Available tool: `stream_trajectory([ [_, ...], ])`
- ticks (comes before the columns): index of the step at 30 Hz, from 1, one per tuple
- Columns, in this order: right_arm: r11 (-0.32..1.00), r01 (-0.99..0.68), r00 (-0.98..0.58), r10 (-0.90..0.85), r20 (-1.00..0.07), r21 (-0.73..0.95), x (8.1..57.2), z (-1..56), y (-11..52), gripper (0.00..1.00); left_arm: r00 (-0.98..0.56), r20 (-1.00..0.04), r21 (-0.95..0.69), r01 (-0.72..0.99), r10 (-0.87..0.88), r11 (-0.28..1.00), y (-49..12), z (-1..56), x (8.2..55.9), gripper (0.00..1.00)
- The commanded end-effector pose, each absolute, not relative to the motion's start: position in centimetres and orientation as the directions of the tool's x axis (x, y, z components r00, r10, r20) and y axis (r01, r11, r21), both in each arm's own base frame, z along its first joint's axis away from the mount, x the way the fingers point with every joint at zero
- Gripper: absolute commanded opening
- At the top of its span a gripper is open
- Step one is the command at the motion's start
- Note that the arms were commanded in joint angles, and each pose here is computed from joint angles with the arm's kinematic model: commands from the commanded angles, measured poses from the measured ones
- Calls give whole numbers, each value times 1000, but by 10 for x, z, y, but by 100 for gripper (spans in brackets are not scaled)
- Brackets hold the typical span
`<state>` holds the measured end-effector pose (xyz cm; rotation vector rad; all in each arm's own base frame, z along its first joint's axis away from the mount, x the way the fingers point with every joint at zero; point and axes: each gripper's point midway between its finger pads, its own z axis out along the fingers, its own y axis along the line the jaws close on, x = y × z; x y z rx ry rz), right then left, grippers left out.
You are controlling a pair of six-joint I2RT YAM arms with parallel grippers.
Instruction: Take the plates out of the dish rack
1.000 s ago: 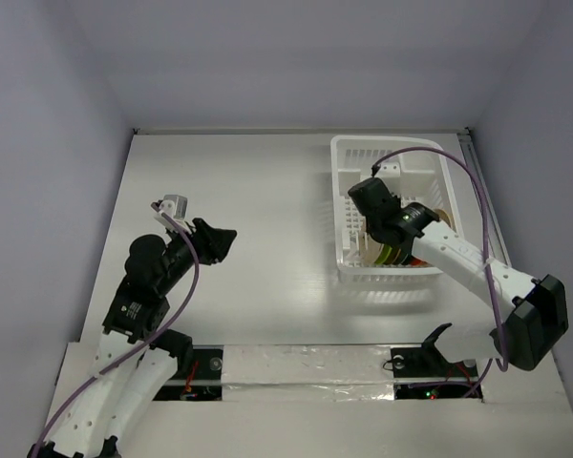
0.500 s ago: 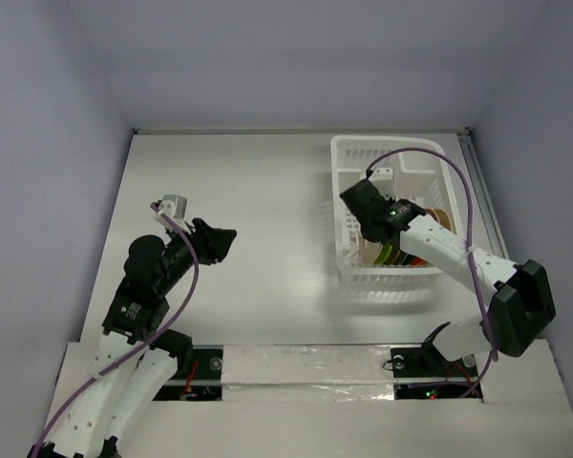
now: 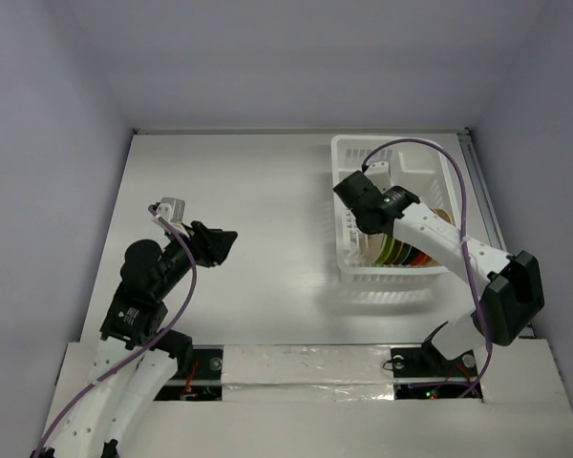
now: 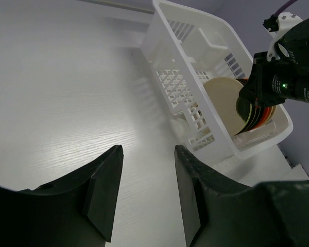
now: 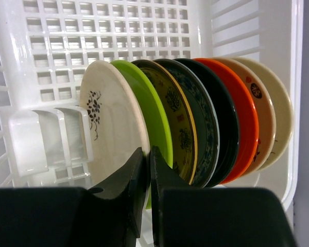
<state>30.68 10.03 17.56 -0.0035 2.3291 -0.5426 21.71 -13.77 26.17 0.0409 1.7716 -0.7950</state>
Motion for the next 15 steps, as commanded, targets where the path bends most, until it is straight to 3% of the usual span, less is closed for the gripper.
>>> stream_trajectory([
  [1, 870, 221, -680, -186, -709, -440, 315, 214, 89, 0, -333, -871, -483, 453, -360, 750, -143, 271, 216, 42],
  [8, 864, 246, -642, -195, -742, -440, 313, 247, 83, 0, -322, -874, -481, 460, -365, 746, -142, 275, 214, 45],
  [15, 856, 236, -646, -215, -732, -460, 318, 245, 86, 0, -323, -873, -483, 457, -366, 747, -142, 274, 214, 45],
])
